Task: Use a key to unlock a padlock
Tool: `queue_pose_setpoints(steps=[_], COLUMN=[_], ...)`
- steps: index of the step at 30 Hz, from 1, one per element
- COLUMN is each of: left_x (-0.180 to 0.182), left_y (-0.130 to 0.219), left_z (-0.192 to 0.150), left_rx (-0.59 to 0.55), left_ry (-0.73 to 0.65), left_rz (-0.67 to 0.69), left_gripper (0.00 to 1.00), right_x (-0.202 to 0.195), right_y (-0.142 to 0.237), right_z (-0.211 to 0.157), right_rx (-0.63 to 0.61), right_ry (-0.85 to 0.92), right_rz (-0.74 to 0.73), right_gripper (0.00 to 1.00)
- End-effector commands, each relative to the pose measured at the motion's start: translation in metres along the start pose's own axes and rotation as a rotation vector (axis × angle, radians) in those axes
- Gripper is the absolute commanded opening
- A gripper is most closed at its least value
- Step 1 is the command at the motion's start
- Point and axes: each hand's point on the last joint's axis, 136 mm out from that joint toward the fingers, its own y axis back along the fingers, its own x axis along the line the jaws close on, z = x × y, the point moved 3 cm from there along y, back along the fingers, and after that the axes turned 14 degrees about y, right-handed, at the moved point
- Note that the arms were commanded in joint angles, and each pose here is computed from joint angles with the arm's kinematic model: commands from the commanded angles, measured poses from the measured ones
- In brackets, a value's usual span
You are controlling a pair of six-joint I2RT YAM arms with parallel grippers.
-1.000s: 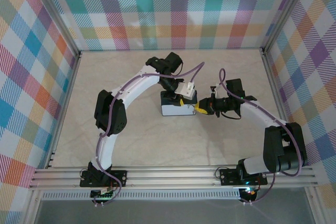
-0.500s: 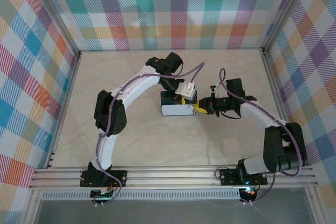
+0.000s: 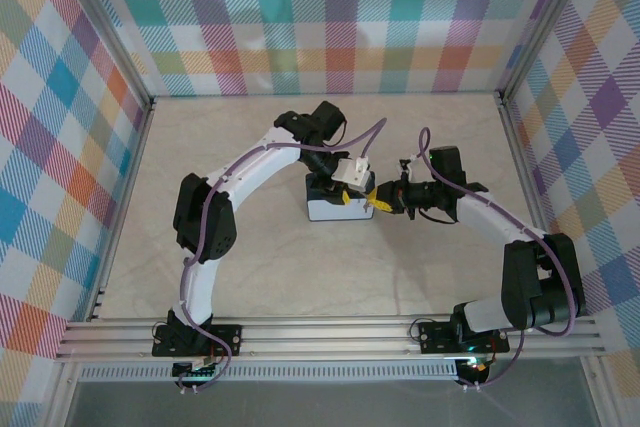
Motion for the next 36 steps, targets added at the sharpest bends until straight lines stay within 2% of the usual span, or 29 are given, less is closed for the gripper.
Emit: queue_pose_setpoints(steps=[1,8,22,31,36], left_x=[0.000,0.004,0.023,0.024,0.022], left_y=[0.019,0.028,0.006,-0.007,-0.010], left_z=[0.011,0.021,0.002,-0.004,-0.008], left_rx=[-0.047,-0.107,-0.023,0.019,0.033], left_ry=[-0.026,-0.024,0.050,0.090,0.100], left_rz=[0.036,0.054,0.065,0.024,0.012], left_gripper=[0.53,0.53,0.62,0.59,0.53], right_x=[0.007,0.005,0.006,0.006,0.004], right_y=[0.001,0.002,0.001,0.002,0.002], right_z=[-0.001,-0.003,-0.005,-0.008,-0.010], right_rx=[0.009,0.014,0.025,0.028,0.032], right_ry=[0.018,0.019,0.029,0.032,0.027], right_rz=[0.005,0.001,0.009,0.006,0.004], right_gripper=[0.01,0.01,0.01,0.01,0.01])
